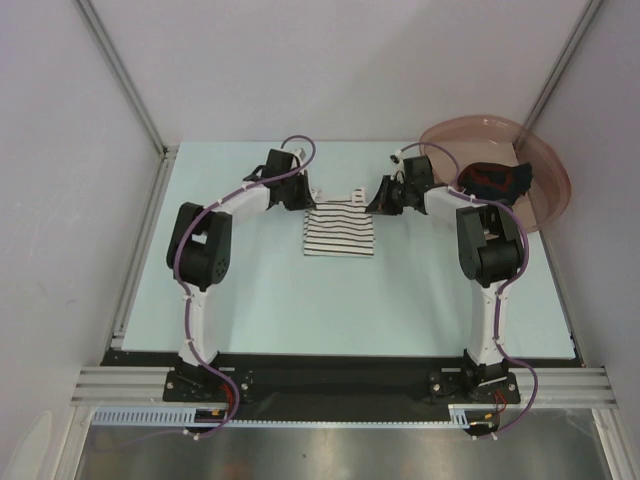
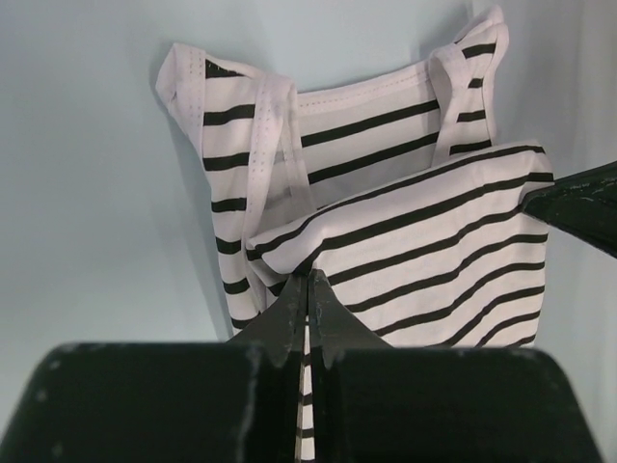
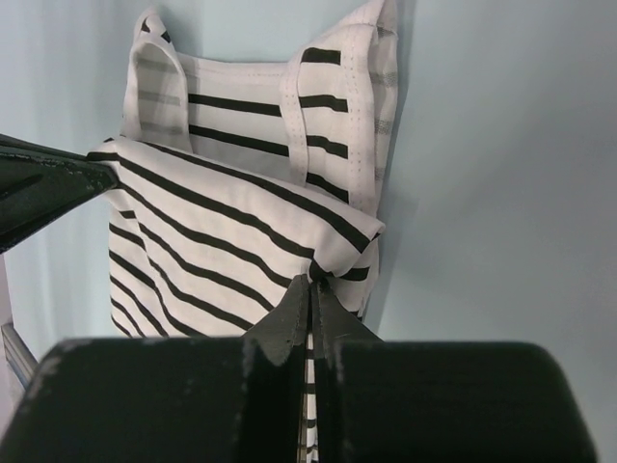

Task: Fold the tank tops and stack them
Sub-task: Fold the tank top

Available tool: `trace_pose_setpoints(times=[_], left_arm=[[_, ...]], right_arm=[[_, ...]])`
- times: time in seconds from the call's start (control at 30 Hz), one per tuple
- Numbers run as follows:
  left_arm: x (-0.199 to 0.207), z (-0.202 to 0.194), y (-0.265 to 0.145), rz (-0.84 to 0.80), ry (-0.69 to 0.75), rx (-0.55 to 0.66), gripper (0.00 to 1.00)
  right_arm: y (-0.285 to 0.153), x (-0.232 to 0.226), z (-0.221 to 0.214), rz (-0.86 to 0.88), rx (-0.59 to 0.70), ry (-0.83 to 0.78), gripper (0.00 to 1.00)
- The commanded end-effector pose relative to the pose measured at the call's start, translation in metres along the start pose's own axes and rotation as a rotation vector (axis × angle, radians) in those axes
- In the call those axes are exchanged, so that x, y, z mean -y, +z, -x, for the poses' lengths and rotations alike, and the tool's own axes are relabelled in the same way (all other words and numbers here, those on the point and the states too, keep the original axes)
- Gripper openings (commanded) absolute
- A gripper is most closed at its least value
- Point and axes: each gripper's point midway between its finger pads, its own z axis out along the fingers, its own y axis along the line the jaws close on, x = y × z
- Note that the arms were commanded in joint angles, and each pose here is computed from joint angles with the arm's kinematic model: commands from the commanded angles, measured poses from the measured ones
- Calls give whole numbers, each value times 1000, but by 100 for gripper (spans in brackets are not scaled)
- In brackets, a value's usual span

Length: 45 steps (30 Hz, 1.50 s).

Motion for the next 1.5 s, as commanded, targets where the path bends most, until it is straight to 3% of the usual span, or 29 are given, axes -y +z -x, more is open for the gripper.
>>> trace_pose_setpoints(times=[0.0, 0.47, 0.63, 0.9, 0.97, 1.0, 1.03, 1.1, 1.13, 1.17, 1.3, 1.4, 1.47], left_arm=[[23, 27, -34, -37, 51, 99, 0], [25, 32, -82, -5, 14, 196, 0], [9, 45, -74, 1, -75, 206, 0], [-28, 53, -38, 91, -83, 173, 0], [-39, 54, -31, 113, -102, 172, 0], [-43, 53, -28, 119, -109, 167, 1], [-51, 49, -20, 133, -122, 154, 15], [-62, 43, -14, 179, -135, 136, 37], [-66, 40, -15, 195, -138, 133, 61], [-69, 41, -17, 220, -133, 146, 69], [-58, 58, -49, 217, -95, 237, 86], [-39, 62, -61, 158, -56, 246, 86], [-29, 66, -63, 129, -33, 252, 86]], right_arm=[[-19, -31, 26, 56, 86, -78, 0], [-61, -85, 56, 72, 199, -185, 0], [-42, -75, 65, 67, 164, -170, 0], [-1, -45, 84, 74, 158, -137, 4], [17, -42, 88, 98, 146, -142, 13], [24, -39, 89, 91, 140, -138, 37], [27, -40, 97, 87, 147, -139, 47], [38, -35, 90, 92, 114, -119, 49], [38, -35, 90, 94, 113, -115, 50], [38, -33, 86, 93, 114, -111, 50], [16, -39, 82, 82, 160, -131, 50], [-1, -50, 78, 95, 171, -148, 47], [-6, -57, 70, 89, 149, -162, 54]])
